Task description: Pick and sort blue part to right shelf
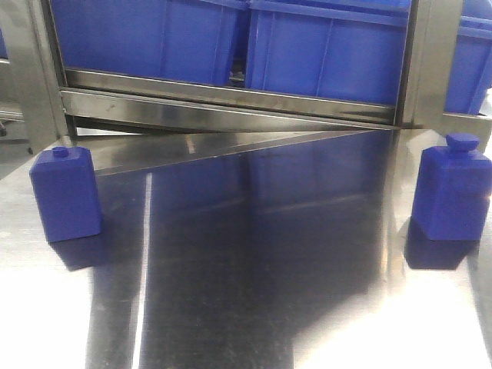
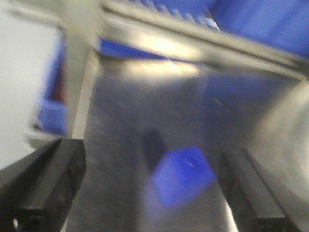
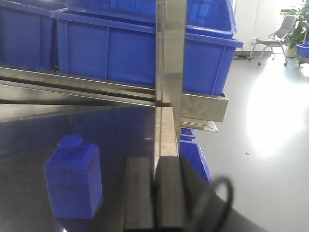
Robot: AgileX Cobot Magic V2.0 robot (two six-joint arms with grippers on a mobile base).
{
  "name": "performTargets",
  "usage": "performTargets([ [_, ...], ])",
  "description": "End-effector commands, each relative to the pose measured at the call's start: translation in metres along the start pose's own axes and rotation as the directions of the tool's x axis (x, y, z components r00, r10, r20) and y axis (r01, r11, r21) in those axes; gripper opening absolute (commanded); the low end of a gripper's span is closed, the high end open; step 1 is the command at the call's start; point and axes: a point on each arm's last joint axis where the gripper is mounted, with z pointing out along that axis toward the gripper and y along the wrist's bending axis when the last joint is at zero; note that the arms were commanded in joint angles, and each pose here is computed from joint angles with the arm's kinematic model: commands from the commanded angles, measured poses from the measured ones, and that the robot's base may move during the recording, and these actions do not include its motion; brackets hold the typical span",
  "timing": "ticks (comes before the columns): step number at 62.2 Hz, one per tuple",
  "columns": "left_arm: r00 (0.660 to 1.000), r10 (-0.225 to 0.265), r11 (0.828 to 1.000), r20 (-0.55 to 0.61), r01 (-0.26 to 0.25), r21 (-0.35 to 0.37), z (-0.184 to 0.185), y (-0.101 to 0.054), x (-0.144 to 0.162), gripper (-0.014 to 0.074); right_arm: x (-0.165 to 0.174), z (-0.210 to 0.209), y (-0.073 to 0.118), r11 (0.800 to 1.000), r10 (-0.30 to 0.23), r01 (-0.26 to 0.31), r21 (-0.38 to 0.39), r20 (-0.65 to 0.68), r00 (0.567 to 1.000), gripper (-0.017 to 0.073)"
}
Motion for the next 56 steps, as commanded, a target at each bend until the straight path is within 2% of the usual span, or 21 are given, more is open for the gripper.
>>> performTargets([
  [1,0.999,-0.030,0.997,0.018,0.028,0.074,0.014,-0.016,-0.019,0.0655,-0.017,-0.003,0.000,1.000,-0.001,0.001,0.004,0.136,0.991,0.0036],
  [5,0.999,-0.011,0.995,-0.037,0.015,0.098,0.030,-0.026,-0.022,0.0655,-0.017,-0.003,0.000,1.000,-0.001,0.001,0.004,0.136,0.991,0.0036],
  [12,0.991,-0.015,0.994,-0.136,0.030,0.110,0.059,-0.041,-0.029,0.0655,-0.017,-0.003,0.000,1.000,-0.001,0.001,0.004,0.136,0.991,0.0036],
  [15,0.980,-0.031,0.994,-0.195,0.051,0.099,0.072,-0.045,-0.032,0.0655,-0.017,-0.003,0.000,1.000,-0.001,0.001,0.004,0.136,0.991,0.0036],
  [21,0.947,-0.030,0.996,-0.320,0.055,0.069,0.096,-0.051,-0.038,0.0654,-0.017,-0.003,0.000,1.000,-0.001,0.001,0.004,0.136,0.991,0.0036],
  [24,0.930,-0.047,0.997,-0.366,0.069,0.046,0.107,-0.052,-0.041,0.0654,-0.017,-0.003,0.000,1.000,-0.001,0.001,0.004,0.136,0.991,0.0036],
  [28,0.900,-0.098,0.994,-0.425,0.109,0.002,0.122,-0.054,-0.043,0.0654,-0.017,-0.003,0.000,1.000,-0.001,0.001,0.004,0.136,0.991,0.0036],
  [34,0.846,-0.134,0.991,-0.517,0.117,-0.066,0.137,-0.054,-0.044,0.0651,-0.017,-0.003,0.000,1.000,-0.001,0.001,0.004,0.136,0.991,0.0036],
  [38,0.807,-0.143,0.988,-0.573,0.085,-0.127,0.146,-0.051,-0.042,0.0650,-0.017,-0.003,0.000,1.000,-0.001,0.001,0.004,0.136,0.991,0.0036],
  [43,0.761,-0.193,0.973,-0.619,0.069,-0.219,0.156,-0.046,-0.038,0.0648,-0.017,-0.003,0.000,1.000,-0.001,0.001,0.004,0.136,0.991,0.0036],
  [48,0.754,-0.221,0.964,-0.619,0.075,-0.253,0.164,-0.043,-0.035,0.0648,-0.017,-0.003,0.000,1.000,-0.001,0.001,0.004,0.136,0.991,0.0036],
  [56,0.743,-0.229,0.963,-0.628,0.081,-0.256,0.175,-0.044,-0.028,0.0648,-0.017,-0.003,0.000,1.000,-0.001,0.001,0.004,0.136,0.991,0.0036],
])
